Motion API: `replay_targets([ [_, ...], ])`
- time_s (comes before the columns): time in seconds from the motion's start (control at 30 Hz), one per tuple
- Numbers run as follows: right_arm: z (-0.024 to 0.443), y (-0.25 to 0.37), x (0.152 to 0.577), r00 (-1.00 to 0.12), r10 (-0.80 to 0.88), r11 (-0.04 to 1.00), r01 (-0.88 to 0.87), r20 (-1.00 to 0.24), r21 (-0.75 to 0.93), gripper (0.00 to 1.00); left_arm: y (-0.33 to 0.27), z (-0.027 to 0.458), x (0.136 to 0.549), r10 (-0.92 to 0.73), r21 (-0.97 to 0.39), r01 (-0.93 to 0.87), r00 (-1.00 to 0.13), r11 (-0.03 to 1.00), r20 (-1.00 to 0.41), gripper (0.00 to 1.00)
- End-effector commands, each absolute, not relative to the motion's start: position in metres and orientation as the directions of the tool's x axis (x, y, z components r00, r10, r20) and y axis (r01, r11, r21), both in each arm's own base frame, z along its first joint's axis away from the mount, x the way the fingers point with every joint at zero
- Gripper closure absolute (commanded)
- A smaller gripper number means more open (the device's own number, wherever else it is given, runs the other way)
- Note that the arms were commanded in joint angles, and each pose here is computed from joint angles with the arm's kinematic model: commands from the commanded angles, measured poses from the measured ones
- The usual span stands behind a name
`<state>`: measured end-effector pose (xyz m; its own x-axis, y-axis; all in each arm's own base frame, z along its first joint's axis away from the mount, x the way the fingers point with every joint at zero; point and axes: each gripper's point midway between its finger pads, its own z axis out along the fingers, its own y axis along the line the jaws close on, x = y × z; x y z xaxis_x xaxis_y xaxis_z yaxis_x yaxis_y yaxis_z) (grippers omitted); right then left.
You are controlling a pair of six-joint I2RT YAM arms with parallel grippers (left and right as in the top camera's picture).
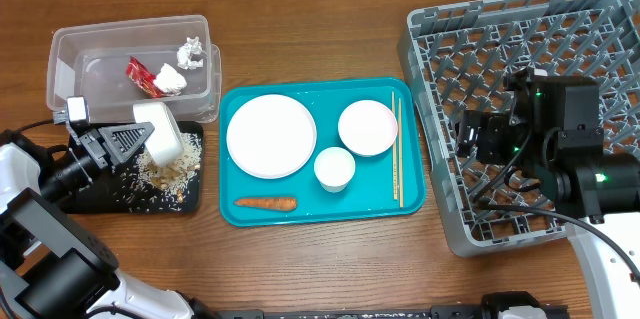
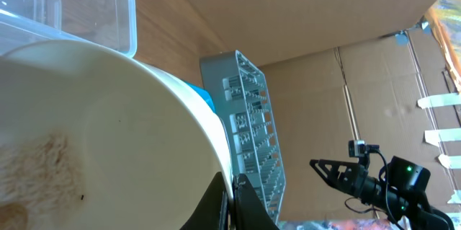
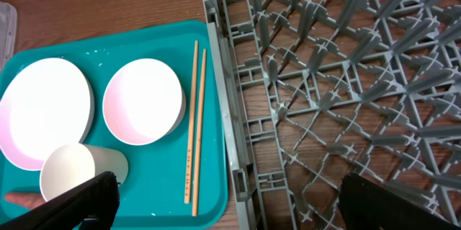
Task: Sort waste into correct bins and load items into the dishwasher
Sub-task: 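Tilt the white bowl with the left gripper to dump scraps onto black tray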
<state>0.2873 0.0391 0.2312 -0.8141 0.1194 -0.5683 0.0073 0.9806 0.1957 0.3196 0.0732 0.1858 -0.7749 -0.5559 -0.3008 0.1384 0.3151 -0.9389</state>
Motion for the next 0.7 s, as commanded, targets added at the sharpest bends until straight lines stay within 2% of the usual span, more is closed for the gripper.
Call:
replay_targets([
  [0.0, 0.243, 0.038, 0.29, -0.793, 0.12, 0.981, 0.004, -0.597, 0.193, 0.0, 0.075, 0.188, 0.323, -0.572, -0.938, 0.169, -0.755, 0.303, -0.32, 0.96],
  [0.17, 0.243, 0.038, 0.29, -0.793, 0.12, 0.981, 0.003, -0.597, 0.193, 0.0, 0.079, 0.187, 0.327, -0.577, -0.934, 0.18, -0.745, 0.309, -0.334, 0.96],
  [0.27, 0.243, 0.038, 0.29, -0.793, 0.12, 0.981, 0.003, -0.597, 0.193, 0.0, 0.079, 0.191, 0.328, -0.627, -0.976, 0.08, -0.755, 0.204, -0.194, 0.96],
  [0.3, 0.243, 0.038, 0.29, -0.793, 0.12, 0.981, 0.003, -0.597, 0.193, 0.0, 0.078, 0.194, 0.328, -0.631, -0.976, 0.091, -0.75, 0.198, -0.198, 0.96],
  [0.37, 0.243, 0.038, 0.29, -0.794, 0.12, 0.981, 0.004, -0.595, 0.193, 0.0, 0.08, 0.191, 0.329, -0.608, -0.953, 0.156, -0.74, 0.261, -0.288, 0.96],
  [0.4, 0.243, 0.038, 0.29, -0.794, 0.12, 0.981, 0.004, -0.596, 0.193, 0.0, 0.082, 0.183, 0.331, -0.602, -0.955, 0.123, -0.753, 0.269, -0.266, 0.96],
  [0.47, 0.243, 0.038, 0.29, -0.794, 0.12, 0.981, 0.003, -0.597, 0.193, 0.0, 0.084, 0.173, 0.331, -0.624, -0.98, -0.015, -0.773, 0.198, -0.114, 0.96],
  [0.57, 0.243, 0.038, 0.29, -0.794, 0.12, 0.981, 0.003, -0.596, 0.193, 0.0, 0.083, 0.172, 0.33, -0.619, -0.978, -0.01, -0.776, 0.207, -0.123, 0.96],
  [0.63, 0.242, 0.038, 0.29, -0.795, 0.12, 0.981, 0.004, -0.595, 0.193, 0.0, 0.08, 0.176, 0.327, -0.626, -0.985, -0.042, -0.776, 0.165, -0.072, 0.96],
  [0.67, 0.242, 0.038, 0.29, -0.796, 0.12, 0.981, 0.004, -0.594, 0.193, 0.0, 0.078, 0.18, 0.326, -0.624, -0.985, -0.013, -0.775, 0.171, -0.098, 0.96],
])
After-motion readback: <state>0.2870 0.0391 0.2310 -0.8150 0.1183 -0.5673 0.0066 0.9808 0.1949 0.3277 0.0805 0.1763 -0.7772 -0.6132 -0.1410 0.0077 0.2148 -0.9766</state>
